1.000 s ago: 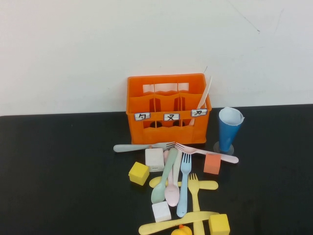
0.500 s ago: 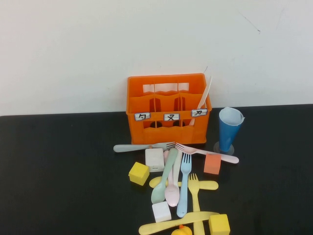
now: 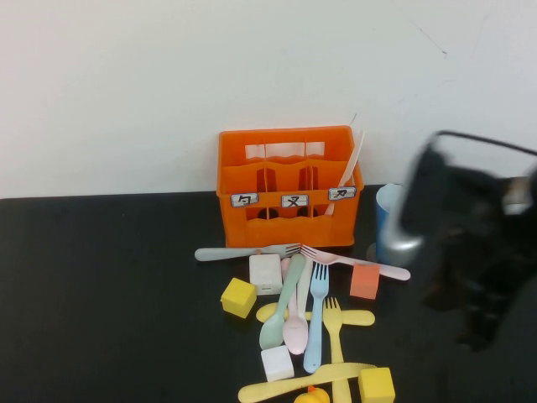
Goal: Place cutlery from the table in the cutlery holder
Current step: Pick up the knife, then place the knife on the box
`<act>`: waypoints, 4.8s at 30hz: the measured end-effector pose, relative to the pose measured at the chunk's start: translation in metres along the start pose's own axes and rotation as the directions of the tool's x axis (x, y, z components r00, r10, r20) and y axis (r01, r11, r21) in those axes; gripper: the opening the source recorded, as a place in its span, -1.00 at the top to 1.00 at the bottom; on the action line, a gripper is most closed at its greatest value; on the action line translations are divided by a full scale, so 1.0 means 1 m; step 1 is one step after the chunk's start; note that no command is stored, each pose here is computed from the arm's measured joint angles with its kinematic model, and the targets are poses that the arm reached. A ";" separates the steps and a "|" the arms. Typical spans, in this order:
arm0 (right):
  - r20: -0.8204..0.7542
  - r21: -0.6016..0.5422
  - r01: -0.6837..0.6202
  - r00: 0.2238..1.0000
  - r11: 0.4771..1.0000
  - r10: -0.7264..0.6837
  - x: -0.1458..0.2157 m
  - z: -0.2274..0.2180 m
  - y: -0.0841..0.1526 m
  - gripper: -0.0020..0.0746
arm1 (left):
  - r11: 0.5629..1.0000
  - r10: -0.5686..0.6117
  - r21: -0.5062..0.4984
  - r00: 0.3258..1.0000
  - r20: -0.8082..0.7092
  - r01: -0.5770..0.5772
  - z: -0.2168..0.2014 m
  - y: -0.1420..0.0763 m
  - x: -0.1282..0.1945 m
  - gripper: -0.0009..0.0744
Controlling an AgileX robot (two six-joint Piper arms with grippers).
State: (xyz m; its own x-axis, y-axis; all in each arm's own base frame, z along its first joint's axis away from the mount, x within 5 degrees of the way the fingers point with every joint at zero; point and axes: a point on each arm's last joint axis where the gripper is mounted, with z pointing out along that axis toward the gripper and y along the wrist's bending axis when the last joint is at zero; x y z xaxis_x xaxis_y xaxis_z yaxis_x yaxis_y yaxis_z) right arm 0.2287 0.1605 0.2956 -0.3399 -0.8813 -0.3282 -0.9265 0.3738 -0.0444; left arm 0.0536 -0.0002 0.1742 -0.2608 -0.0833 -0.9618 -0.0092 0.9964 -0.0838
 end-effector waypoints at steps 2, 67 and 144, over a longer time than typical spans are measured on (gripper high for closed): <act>-0.027 -0.001 0.079 0.997 0.997 -0.079 -0.015 0.011 -0.001 0.84 | 1.000 0.000 0.000 1.000 0.000 0.000 0.000 0.000 0.000 0.98; -0.212 -0.215 0.476 0.829 0.853 -0.517 -0.078 0.238 0.037 0.05 | 1.000 0.000 0.001 1.000 0.000 0.000 0.000 0.000 0.000 0.98; 0.918 0.298 -0.732 0.396 0.613 0.027 -0.086 0.167 -0.118 0.13 | 1.000 -0.001 0.001 1.000 0.000 0.001 0.000 0.000 0.000 0.98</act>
State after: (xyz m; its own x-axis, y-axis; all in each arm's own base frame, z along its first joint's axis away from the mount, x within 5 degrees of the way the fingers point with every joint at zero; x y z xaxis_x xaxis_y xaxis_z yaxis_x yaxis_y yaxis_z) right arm 0.3943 0.2398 0.1716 -0.0116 -0.0740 -0.9972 -0.2709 0.9602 -0.0681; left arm 0.0536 -0.0003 0.1742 -0.2609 -0.0847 -0.9617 -0.0088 0.9963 -0.0853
